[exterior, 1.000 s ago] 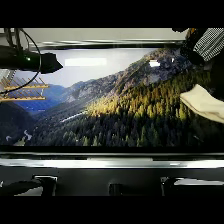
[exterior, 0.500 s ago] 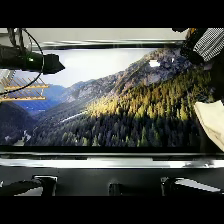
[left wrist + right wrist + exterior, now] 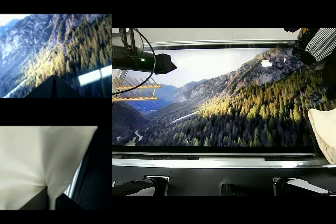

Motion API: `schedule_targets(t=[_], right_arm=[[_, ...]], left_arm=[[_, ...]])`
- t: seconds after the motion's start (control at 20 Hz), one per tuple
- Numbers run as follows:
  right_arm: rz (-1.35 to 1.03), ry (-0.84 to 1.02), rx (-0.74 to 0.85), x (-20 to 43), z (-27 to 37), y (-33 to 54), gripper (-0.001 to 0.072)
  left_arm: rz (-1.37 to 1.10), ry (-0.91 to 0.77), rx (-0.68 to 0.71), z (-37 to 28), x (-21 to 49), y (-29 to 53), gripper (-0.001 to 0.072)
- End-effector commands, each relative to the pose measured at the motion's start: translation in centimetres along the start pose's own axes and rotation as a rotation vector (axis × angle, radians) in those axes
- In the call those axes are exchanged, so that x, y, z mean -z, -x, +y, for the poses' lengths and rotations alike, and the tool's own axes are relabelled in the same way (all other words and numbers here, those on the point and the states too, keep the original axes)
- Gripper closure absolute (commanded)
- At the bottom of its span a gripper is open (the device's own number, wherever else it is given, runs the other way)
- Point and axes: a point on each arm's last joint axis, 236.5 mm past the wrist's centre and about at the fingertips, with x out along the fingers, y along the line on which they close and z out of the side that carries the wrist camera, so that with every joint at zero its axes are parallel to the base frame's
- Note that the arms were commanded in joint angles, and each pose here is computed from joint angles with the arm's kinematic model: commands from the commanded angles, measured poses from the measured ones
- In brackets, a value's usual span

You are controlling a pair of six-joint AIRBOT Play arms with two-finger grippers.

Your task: Fold the clothes and pants, and hang the long-sleeved shirts on hangers.

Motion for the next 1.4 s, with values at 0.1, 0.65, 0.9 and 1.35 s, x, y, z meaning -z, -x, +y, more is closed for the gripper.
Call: schedule_targets(t=[0.1,0.65,0.9,1.35], right_arm=[[0.033,-0.008,-0.047,1.1,1.0,-0.4,0.0644],[-0.135,0.151,-0.028,-3.3,3.6,17.1,-0.0002],[-0.558,0.71,-0.304,-1.2,25.1,26.5,-0.0001],[0.072,1.264,-0.106,27.7,31.9,5.4,-0.0004]], left_arm=[[-0.002,-0.001,0.0,0.0,0.0,0.1,0.0689],[-0.004,-0.013,0.0,0.0,-0.1,0.1,0.0689],[-0.126,-0.186,-0.23,3.8,-3.4,-1.1,0.0692],[0.53,-0.035,-0.444,13.2,13.5,-7.9,0.0001]])
